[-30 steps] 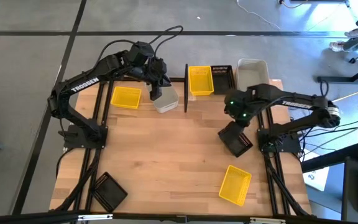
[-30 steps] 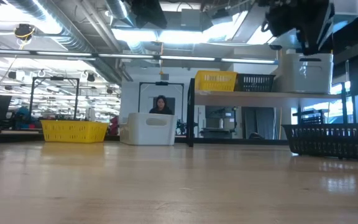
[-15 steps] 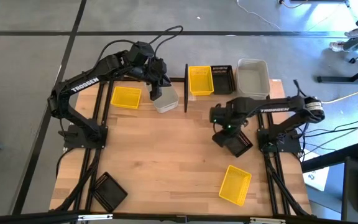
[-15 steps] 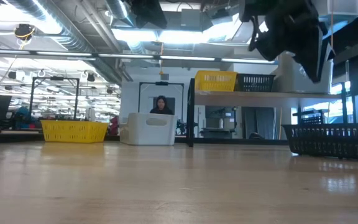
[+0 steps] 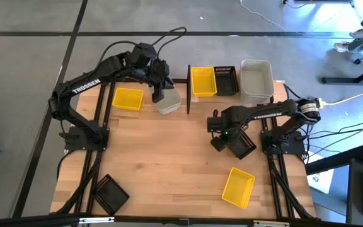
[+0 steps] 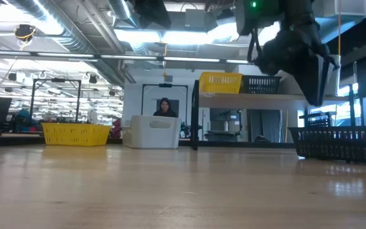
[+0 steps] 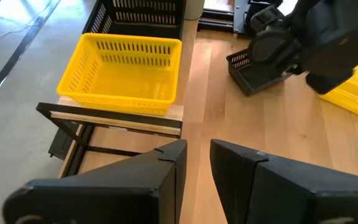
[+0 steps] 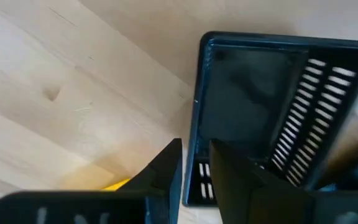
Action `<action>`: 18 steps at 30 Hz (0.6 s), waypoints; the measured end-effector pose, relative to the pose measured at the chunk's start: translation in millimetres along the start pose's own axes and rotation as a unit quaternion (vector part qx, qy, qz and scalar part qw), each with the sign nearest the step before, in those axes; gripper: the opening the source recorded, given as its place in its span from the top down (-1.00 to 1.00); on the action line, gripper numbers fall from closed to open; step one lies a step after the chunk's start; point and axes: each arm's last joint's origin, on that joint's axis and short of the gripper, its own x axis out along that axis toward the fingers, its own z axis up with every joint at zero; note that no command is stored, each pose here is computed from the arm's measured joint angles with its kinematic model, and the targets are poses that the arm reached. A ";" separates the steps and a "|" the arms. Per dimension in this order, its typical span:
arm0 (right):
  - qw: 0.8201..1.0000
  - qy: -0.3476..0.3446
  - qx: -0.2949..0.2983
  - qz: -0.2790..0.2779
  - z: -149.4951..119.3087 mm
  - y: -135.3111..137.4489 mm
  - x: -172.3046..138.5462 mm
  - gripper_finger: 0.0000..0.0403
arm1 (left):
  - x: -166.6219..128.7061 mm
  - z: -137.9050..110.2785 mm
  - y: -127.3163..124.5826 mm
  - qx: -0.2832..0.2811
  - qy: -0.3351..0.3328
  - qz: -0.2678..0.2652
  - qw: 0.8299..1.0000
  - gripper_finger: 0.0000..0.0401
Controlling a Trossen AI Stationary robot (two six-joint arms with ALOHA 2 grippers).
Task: Stack baskets on shelf by color
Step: Stack the black bin on top of the black bin on the shelf
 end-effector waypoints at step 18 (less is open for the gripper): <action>1.000 0.021 -0.020 0.007 -4.3 -10.5 60.4 0.61 | 1.0 0.8 -4.8 0.005 0.000 -0.007 1.000 0.69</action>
